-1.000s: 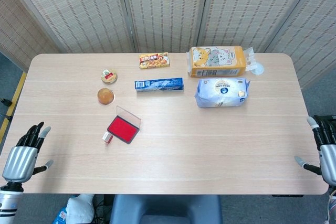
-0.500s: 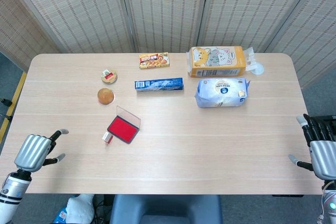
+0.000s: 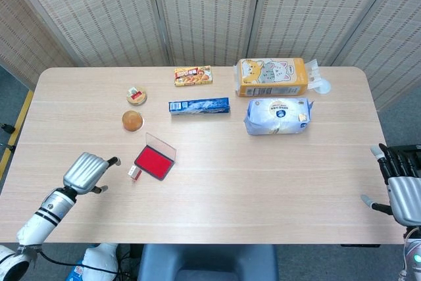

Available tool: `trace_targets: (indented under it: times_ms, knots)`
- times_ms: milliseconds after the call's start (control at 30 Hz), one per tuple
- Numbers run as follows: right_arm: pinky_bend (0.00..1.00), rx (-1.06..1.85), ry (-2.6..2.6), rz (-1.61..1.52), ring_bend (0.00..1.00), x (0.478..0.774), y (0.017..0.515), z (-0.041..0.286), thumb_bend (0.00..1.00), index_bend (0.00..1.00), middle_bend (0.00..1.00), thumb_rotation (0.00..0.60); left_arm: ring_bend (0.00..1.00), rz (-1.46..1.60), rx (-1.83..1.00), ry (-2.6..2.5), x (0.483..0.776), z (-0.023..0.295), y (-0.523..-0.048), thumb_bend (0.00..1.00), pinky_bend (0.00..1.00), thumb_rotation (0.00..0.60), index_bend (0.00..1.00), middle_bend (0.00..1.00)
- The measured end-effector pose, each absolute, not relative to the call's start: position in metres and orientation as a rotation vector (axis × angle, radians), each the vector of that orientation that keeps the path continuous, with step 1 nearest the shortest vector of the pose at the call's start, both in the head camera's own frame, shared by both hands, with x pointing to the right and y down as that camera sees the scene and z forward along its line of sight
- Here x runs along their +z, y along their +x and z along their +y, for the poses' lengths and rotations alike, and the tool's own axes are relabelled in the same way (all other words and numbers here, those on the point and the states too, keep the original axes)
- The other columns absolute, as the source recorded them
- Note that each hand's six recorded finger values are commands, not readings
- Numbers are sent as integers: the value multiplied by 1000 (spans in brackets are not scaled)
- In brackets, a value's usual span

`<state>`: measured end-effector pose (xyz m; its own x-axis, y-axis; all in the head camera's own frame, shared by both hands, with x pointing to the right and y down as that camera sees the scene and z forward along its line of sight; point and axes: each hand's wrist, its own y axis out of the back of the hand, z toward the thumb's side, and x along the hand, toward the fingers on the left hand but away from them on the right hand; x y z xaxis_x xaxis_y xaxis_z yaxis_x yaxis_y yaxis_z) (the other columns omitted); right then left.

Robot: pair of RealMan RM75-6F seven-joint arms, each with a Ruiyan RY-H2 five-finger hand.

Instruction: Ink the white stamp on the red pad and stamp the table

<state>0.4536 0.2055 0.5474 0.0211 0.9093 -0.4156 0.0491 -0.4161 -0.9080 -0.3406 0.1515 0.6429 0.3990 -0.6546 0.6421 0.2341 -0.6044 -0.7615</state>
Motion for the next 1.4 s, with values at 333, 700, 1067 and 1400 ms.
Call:
trace_targets:
  times_ms: [333,700,1067,1400]
  knots:
    - [0,1504,-1572,-1006,0,551,457,203,98,0,0,600,948,288,-1320,-1825,668,134,-319,160,940,600,376,1000]
    - [0,1505,-1566,-1018,0,549,460,202,98,0,0,600,948,247,-1322,-1859,689,134,-309,159,940,600,398,1000]
    - [0,1505,-1563,-1031,0,546,462,202,99,0,0,600,948,226,-1348,-1888,711,134,-311,159,940,600,444,1000]
    - [0,1516,-1557,-1038,0,546,465,201,98,0,0,600,948,210,-1362,-1889,721,131,-315,159,940,600,464,1000]
